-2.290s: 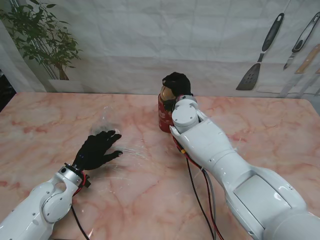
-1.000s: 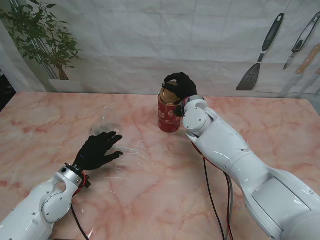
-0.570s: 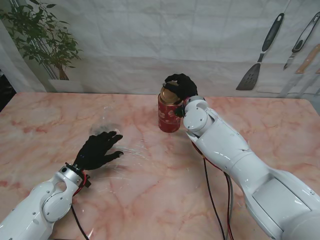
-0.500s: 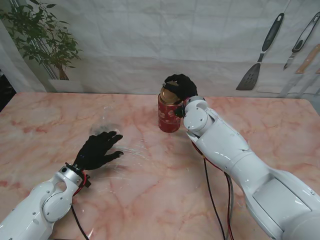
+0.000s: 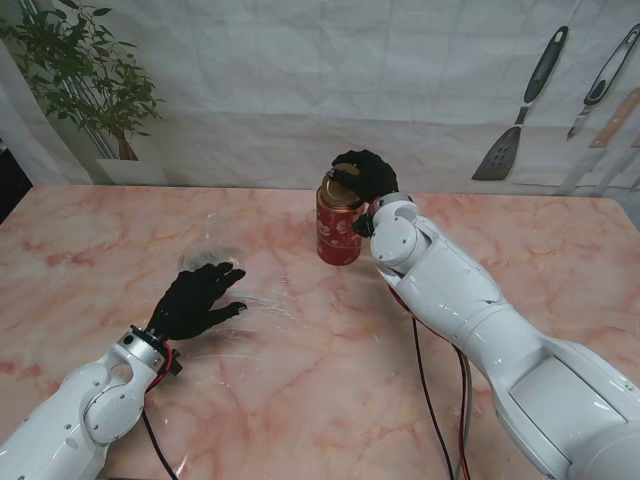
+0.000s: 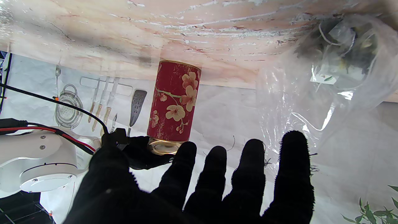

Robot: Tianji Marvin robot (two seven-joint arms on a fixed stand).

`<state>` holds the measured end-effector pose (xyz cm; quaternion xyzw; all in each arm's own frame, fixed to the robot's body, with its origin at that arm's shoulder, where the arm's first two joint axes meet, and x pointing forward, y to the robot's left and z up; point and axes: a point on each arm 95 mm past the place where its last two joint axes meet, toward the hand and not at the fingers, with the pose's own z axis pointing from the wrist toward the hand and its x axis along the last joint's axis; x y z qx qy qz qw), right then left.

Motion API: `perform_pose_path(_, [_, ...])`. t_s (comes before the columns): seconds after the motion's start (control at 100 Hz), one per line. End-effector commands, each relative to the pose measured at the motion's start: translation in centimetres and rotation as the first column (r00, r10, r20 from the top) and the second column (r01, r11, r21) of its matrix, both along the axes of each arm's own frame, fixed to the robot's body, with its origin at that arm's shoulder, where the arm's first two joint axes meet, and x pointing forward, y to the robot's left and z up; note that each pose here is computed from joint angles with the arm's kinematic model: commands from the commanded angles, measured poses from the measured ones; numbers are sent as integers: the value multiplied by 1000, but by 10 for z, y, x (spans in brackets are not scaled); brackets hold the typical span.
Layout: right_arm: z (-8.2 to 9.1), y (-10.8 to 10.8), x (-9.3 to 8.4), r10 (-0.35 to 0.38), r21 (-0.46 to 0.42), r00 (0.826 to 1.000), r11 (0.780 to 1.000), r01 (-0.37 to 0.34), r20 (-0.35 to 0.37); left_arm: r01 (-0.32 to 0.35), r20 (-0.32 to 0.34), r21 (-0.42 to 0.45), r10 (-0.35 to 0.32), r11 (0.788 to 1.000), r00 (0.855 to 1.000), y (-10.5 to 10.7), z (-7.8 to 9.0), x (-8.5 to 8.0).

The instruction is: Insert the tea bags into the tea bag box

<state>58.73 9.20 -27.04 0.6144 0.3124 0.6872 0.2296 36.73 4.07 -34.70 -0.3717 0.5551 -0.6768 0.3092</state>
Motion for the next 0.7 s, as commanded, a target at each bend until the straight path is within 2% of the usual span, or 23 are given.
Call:
perform_pose_path(0.0, [-3, -4, -2, 7, -4, 1000, 1000, -7, -12, 7, -7, 3, -7, 1000, 1000, -1, 1, 1])
perform_pose_path(0.69, [-4, -6, -2, 15, -20, 1000, 1000, -15, -10, 8, -4, 0, -8, 1000, 1000, -2, 1, 1])
